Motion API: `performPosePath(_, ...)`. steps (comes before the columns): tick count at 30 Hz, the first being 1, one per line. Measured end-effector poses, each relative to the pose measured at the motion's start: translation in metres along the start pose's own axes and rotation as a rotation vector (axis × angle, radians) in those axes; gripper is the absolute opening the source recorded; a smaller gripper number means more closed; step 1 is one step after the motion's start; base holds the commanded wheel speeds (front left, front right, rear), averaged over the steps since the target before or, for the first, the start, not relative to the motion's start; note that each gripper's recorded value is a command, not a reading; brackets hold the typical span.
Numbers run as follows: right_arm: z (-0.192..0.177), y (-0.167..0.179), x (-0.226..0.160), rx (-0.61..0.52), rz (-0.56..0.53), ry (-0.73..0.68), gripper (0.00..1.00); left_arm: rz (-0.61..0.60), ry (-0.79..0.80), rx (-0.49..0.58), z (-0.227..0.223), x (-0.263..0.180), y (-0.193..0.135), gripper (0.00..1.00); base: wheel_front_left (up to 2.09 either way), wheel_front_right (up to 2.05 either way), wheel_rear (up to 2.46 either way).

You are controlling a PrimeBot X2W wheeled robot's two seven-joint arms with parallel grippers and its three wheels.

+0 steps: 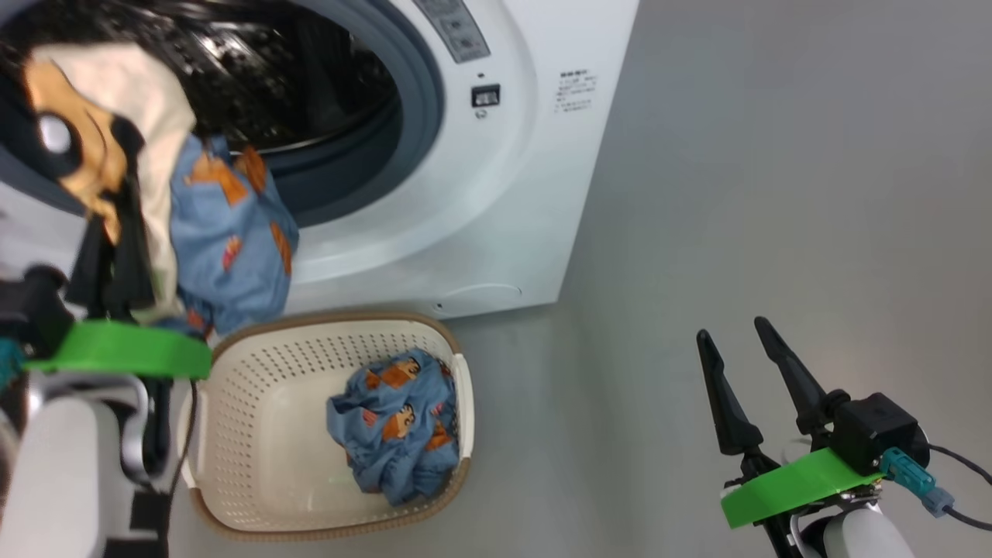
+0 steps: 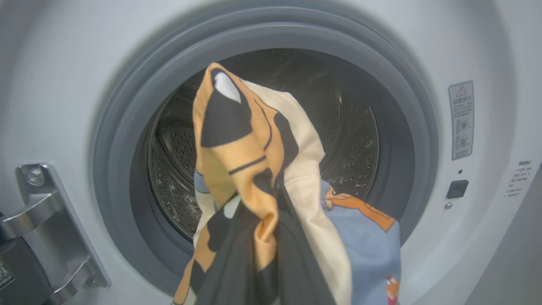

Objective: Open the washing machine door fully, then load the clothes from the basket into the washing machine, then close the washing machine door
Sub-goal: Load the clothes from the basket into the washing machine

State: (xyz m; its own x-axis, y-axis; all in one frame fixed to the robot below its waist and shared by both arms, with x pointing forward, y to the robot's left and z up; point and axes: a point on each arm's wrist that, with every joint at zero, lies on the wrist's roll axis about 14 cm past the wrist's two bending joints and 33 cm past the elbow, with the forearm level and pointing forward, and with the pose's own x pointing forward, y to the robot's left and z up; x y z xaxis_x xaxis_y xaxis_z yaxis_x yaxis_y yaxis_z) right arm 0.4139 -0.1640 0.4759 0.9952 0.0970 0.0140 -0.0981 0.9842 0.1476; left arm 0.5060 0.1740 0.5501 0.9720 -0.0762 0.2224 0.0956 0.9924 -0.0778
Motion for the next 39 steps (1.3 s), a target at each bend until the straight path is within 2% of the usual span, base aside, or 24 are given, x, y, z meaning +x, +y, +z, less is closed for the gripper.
performPosePath(17, -0.036, -0.023, 0.024, -0.002, -0.047, 0.077, 1.00, -0.067, 0.076, -0.039, -0.068, 0.077, -0.020, 0.00, 0.00, 0.00, 0.00)
performPosePath(24, -0.059, -0.028, 0.035, 0.016, -0.054, 0.121, 1.00, -0.094, 0.125, -0.027, -0.105, 0.108, -0.023, 0.00, 0.00, 0.00, 0.00)
performPosePath(31, -0.085, -0.034, 0.035, 0.039, -0.072, 0.181, 1.00, -0.104, 0.241, -0.025, -0.157, 0.128, -0.023, 0.00, 0.00, 0.00, 0.00)
performPosePath(39, -0.110, -0.036, 0.034, 0.050, -0.077, 0.240, 1.00, -0.131, 0.303, 0.007, -0.185, 0.154, -0.024, 0.00, 0.00, 0.00, 0.00)
